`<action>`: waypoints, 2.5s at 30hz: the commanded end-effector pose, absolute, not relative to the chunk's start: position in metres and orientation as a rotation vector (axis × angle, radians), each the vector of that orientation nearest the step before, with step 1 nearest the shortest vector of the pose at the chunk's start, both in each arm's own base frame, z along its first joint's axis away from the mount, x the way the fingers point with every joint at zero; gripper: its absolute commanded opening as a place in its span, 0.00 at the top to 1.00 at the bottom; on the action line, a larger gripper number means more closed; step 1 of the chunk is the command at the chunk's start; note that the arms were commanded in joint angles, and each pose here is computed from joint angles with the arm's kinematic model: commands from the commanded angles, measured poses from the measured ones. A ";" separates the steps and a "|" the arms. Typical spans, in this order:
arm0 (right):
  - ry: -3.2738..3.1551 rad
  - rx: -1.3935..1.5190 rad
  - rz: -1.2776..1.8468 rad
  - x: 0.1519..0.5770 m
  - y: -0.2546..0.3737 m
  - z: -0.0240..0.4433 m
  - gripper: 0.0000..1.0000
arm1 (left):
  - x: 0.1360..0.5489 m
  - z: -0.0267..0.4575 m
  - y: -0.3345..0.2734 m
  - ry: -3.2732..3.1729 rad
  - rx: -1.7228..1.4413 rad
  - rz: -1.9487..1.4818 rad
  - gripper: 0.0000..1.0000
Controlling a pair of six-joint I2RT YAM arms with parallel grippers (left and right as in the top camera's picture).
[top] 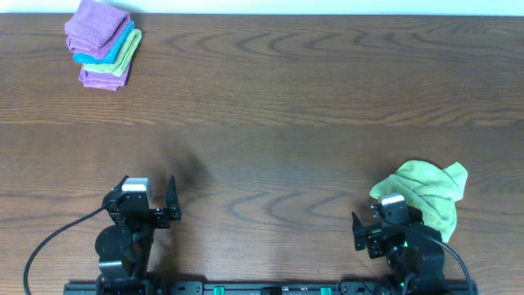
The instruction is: Fold the cloth
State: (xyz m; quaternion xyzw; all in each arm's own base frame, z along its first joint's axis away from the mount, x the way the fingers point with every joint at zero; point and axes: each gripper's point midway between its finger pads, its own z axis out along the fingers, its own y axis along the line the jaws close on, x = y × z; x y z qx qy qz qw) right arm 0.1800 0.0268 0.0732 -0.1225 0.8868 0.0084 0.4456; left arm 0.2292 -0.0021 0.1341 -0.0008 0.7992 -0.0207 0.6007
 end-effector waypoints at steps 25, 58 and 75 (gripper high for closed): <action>2.204 -0.300 0.028 0.179 0.027 0.068 0.01 | 0.229 0.123 0.001 1.875 -0.020 -0.037 0.05; 1.501 0.105 0.267 0.230 0.023 0.235 0.01 | 0.229 0.123 0.001 1.875 -0.019 -0.037 0.05; 1.986 0.738 -0.038 0.269 -0.052 0.140 0.01 | 0.229 0.123 0.001 1.875 -0.019 -0.037 0.05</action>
